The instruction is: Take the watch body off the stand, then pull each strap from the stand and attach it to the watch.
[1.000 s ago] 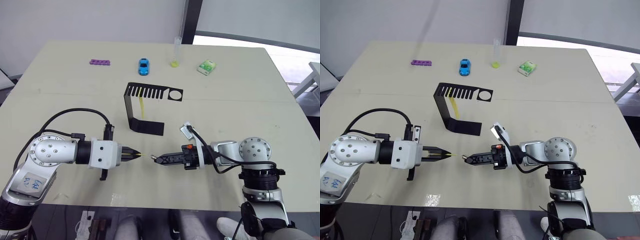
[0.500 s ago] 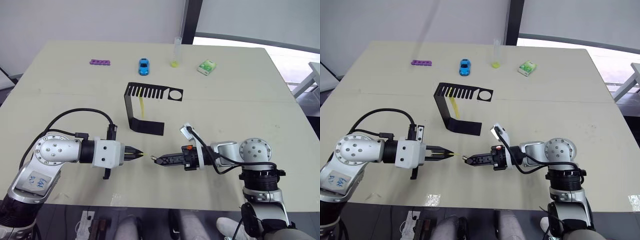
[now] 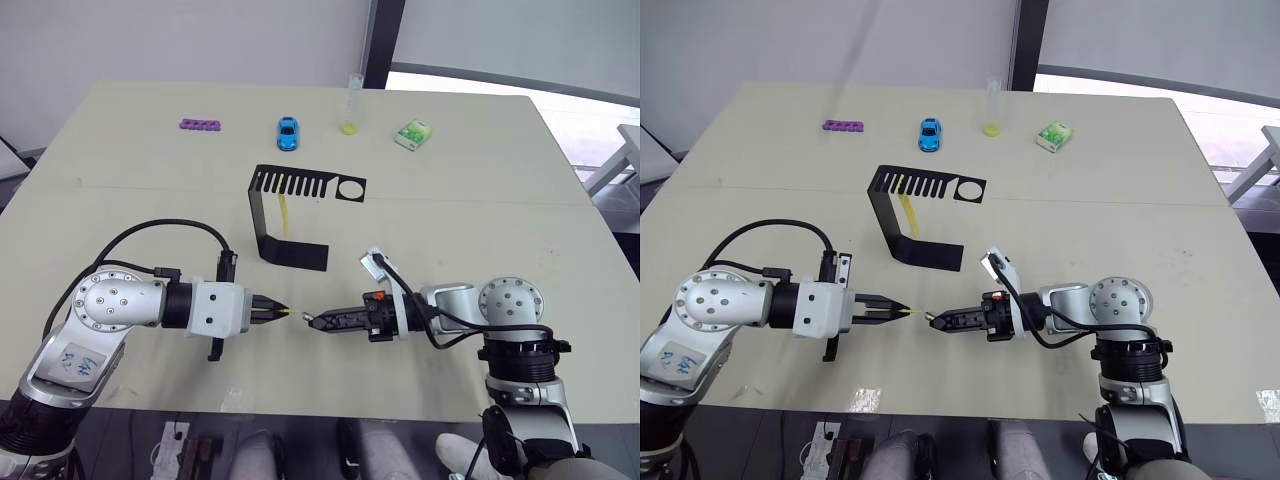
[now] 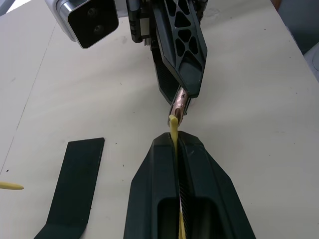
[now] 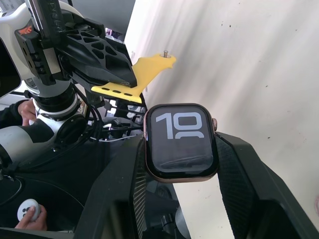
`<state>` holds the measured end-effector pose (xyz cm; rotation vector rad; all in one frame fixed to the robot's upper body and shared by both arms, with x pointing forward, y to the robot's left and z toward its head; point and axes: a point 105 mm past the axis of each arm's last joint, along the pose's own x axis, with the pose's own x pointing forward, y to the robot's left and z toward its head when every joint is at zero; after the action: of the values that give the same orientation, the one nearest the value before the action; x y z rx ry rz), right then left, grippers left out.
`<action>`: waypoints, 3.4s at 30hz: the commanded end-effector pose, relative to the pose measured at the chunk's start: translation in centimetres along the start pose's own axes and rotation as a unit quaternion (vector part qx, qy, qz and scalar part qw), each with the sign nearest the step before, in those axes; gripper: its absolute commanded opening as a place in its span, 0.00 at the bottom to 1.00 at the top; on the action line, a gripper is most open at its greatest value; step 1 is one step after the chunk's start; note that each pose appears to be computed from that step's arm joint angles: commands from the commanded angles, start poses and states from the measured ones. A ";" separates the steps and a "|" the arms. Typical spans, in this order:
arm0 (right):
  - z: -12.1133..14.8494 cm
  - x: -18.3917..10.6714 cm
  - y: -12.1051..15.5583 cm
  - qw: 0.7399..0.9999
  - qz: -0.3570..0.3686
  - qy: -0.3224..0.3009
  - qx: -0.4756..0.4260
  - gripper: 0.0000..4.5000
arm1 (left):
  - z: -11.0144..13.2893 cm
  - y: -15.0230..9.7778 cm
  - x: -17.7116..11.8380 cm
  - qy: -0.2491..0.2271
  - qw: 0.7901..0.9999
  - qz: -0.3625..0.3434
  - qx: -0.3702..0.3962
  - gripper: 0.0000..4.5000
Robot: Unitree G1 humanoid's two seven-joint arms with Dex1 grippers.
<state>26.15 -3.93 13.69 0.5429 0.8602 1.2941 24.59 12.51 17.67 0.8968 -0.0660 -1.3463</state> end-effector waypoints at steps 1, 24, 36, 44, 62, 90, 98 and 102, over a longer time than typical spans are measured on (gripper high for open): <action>0.0 0.0 0.8 1.000 0.011 -0.001 -0.014 0.34 | 0.8 -0.3 0.2 -0.011 1.000 -0.005 0.013 0.00; -0.2 0.1 0.8 1.000 0.010 -0.001 -0.015 0.34 | 0.5 -0.6 0.7 -0.007 1.000 -0.011 0.005 0.00; -0.2 0.1 0.8 1.000 0.011 0.000 -0.015 0.34 | 0.5 -0.5 0.9 -0.007 1.000 -0.007 0.003 0.00; -0.1 0.2 0.9 1.000 0.011 -0.001 -0.016 0.34 | 0.5 -0.5 1.0 -0.007 1.000 -0.010 0.003 0.00; -0.2 0.3 0.9 1.000 0.012 0.000 -0.015 0.34 | 1.4 -0.1 2.4 -0.010 0.999 -0.026 0.034 0.00; -0.3 0.4 1.0 1.000 0.014 -0.001 -0.012 0.34 | 2.2 -0.7 4.6 0.006 0.996 -0.044 0.076 0.00; -0.4 0.3 1.0 1.000 0.015 0.001 -0.012 0.34 | 2.2 -0.1 4.7 0.013 0.995 -0.040 0.095 0.00; -0.5 0.4 1.0 1.000 0.015 0.002 -0.012 0.34 | 2.4 -0.1 4.9 0.011 0.994 -0.041 0.102 0.00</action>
<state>26.50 -4.78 13.04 0.5308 0.8614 1.2175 25.98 9.14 16.14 1.0830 -0.0254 -1.3590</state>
